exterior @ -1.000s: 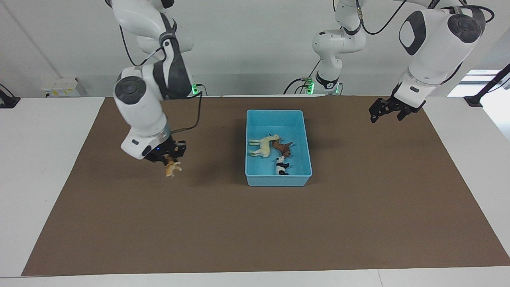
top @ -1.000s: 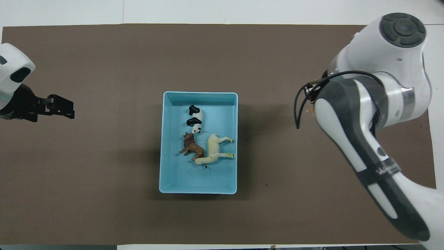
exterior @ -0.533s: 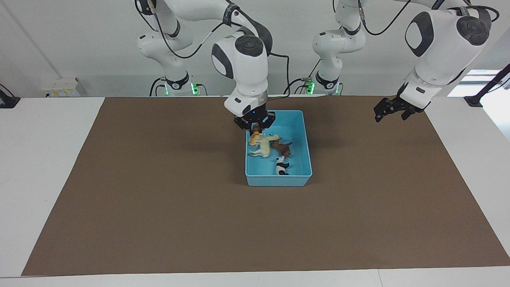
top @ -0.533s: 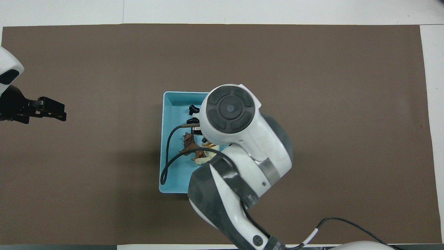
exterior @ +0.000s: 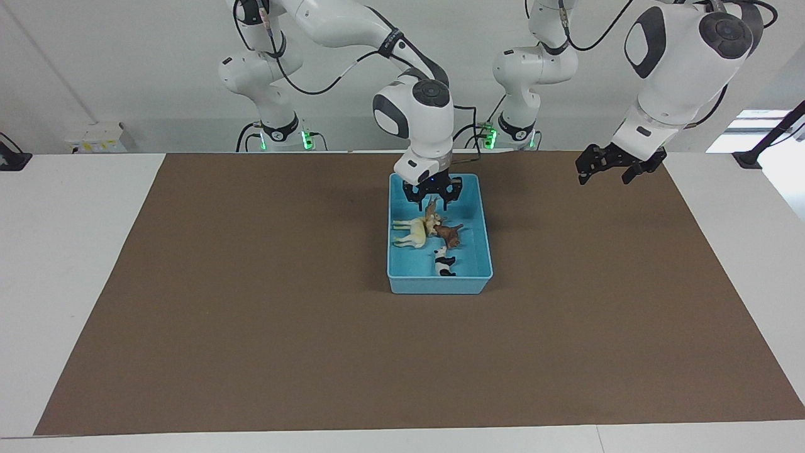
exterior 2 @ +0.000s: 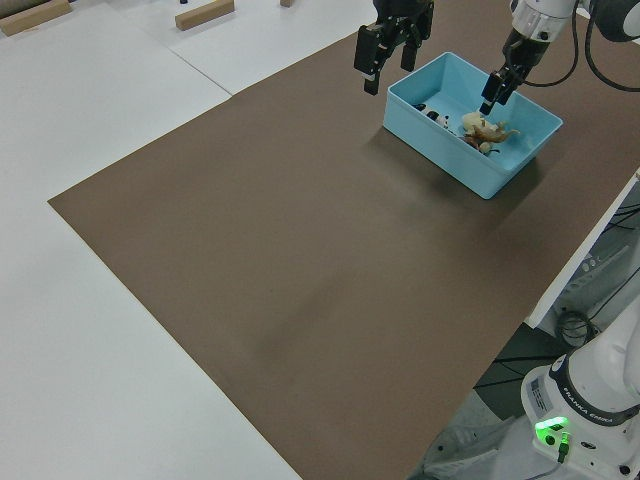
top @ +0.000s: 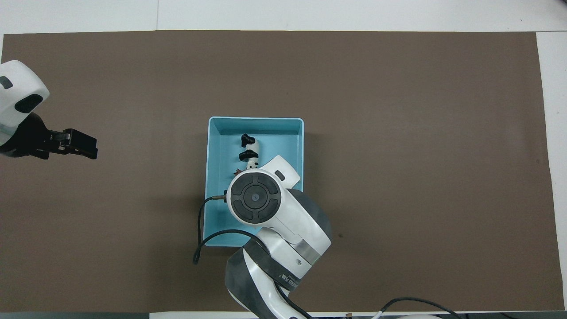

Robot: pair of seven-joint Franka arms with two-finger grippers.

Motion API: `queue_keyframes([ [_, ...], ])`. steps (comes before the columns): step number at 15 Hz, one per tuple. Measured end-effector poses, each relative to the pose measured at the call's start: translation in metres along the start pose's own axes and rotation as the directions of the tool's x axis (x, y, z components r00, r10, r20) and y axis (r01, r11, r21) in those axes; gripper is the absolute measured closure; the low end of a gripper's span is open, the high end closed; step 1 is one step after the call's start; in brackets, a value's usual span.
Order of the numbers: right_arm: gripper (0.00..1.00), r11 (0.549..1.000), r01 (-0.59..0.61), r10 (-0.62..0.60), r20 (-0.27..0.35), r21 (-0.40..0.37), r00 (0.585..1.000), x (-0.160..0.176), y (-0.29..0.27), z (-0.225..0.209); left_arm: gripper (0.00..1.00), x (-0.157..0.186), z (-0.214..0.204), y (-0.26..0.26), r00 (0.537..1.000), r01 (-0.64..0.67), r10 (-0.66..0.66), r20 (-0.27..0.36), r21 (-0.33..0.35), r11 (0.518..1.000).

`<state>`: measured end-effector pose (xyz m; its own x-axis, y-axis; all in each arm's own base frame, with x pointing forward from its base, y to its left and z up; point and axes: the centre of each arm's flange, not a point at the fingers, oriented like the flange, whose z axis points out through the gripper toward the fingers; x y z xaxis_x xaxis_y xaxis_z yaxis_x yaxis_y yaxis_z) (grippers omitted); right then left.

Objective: Put all toys into storage box

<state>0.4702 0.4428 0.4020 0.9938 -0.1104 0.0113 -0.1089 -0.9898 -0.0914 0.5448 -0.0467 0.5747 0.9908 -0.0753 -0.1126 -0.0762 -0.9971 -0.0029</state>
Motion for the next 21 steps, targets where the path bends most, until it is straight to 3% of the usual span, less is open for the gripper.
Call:
queue_keyframes([
  [2,0.01,0.999,-0.048,0.048,-0.015,0.007,0.999,0.024,0.017,-0.031,0.00,0.000,0.000,-0.005,1.000,0.005,-0.005,0.000,-0.001,1.000],
  [5,0.00,0.994,-0.105,0.107,-0.071,0.040,0.992,0.074,0.074,-0.093,0.00,0.001,0.001,-0.006,1.000,0.005,-0.005,-0.001,-0.001,1.000],
  [10,0.00,0.995,0.100,-0.100,-0.166,-0.005,0.981,0.155,0.255,-0.176,0.00,0.005,-0.010,-0.003,0.999,0.002,-0.003,-0.048,-0.012,1.000],
  [13,0.00,0.979,0.196,-0.200,-0.112,-0.051,0.973,0.168,0.352,-0.196,0.00,0.009,-0.012,-0.003,0.997,0.002,-0.003,-0.082,-0.014,1.000],
  [17,0.00,0.968,0.244,-0.242,0.036,-0.065,0.970,0.142,0.406,-0.247,0.00,0.009,-0.012,-0.004,0.996,0.003,-0.004,-0.086,-0.015,1.000],
  [21,0.00,0.966,0.233,-0.229,0.045,-0.114,0.972,0.133,0.424,-0.280,0.00,0.009,-0.012,-0.003,0.996,0.002,-0.003,-0.086,-0.015,1.000],
])
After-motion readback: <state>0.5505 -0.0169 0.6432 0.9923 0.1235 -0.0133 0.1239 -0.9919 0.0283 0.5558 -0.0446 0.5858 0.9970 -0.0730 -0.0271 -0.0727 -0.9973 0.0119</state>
